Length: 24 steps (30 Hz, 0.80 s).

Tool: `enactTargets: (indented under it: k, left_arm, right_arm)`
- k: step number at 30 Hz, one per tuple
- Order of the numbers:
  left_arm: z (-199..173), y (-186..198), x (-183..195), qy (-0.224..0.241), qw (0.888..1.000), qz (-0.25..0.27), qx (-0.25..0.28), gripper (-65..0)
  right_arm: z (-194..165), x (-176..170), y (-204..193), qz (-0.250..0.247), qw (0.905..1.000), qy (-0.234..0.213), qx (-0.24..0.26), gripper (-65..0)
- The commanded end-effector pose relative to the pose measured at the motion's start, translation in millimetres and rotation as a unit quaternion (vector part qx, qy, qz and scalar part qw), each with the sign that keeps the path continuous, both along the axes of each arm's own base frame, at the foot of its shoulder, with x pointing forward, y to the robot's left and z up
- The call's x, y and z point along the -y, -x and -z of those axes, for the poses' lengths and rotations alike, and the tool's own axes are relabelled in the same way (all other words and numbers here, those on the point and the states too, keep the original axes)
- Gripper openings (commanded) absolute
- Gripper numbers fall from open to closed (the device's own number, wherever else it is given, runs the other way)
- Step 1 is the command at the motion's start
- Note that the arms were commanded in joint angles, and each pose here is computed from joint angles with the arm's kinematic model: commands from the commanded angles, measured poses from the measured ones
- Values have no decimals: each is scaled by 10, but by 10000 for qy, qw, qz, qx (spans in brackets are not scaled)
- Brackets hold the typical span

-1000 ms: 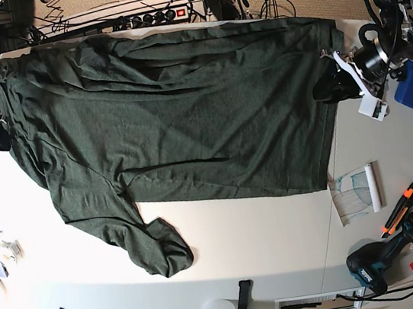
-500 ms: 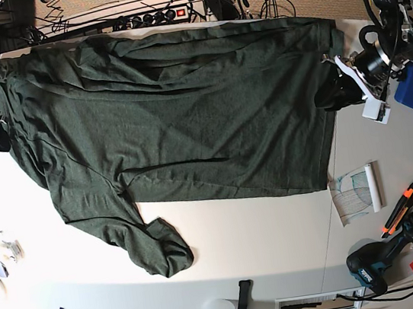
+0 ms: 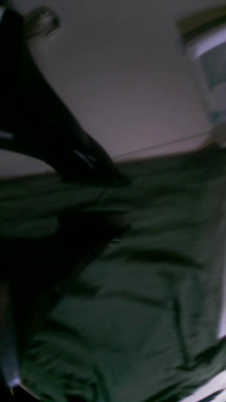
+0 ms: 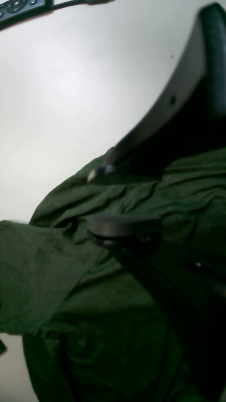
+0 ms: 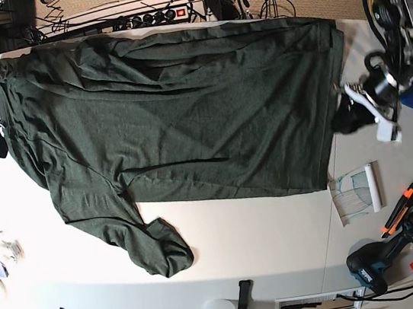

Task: Layout the t-shirt on the table in an organized manner, then fold the t-shirt properly
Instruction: 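Move both grippers along the shirt sides to its middle and grasp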

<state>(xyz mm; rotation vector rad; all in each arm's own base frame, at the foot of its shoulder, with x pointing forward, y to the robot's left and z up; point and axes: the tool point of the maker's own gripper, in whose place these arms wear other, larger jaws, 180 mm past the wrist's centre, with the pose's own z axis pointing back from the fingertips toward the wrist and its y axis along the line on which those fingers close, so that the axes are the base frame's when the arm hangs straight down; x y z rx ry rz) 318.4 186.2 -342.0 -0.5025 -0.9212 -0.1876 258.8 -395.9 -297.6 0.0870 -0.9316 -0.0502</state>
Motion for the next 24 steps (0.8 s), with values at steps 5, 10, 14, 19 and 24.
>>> enactTargets:
  k: [5,10,14,19,24]
  left_arm:
    - [-58,-447,-220,322,9985,-447,75,-424]
    - [185,-771,-97,590,9965,-435,-400,-413]
    - [340,-976,64,611,9948,-300,-760,-398]
    - [393,-1207,57,426,9937,-368,-970,-375]
    - [378,-1324,-14,446,9928,-520,-978,-375]
  right_arm:
    - [-148,-12,-87,6,9993,-38,384,-482]
    - [-18,-164,-99,93,9981,-337,502,-482]
    - [82,-220,-130,173,9983,-323,452,-482]
    - [85,-243,-159,171,9981,-329,488,-482]
    - [86,-242,-158,172,9981,-326,488,-482]
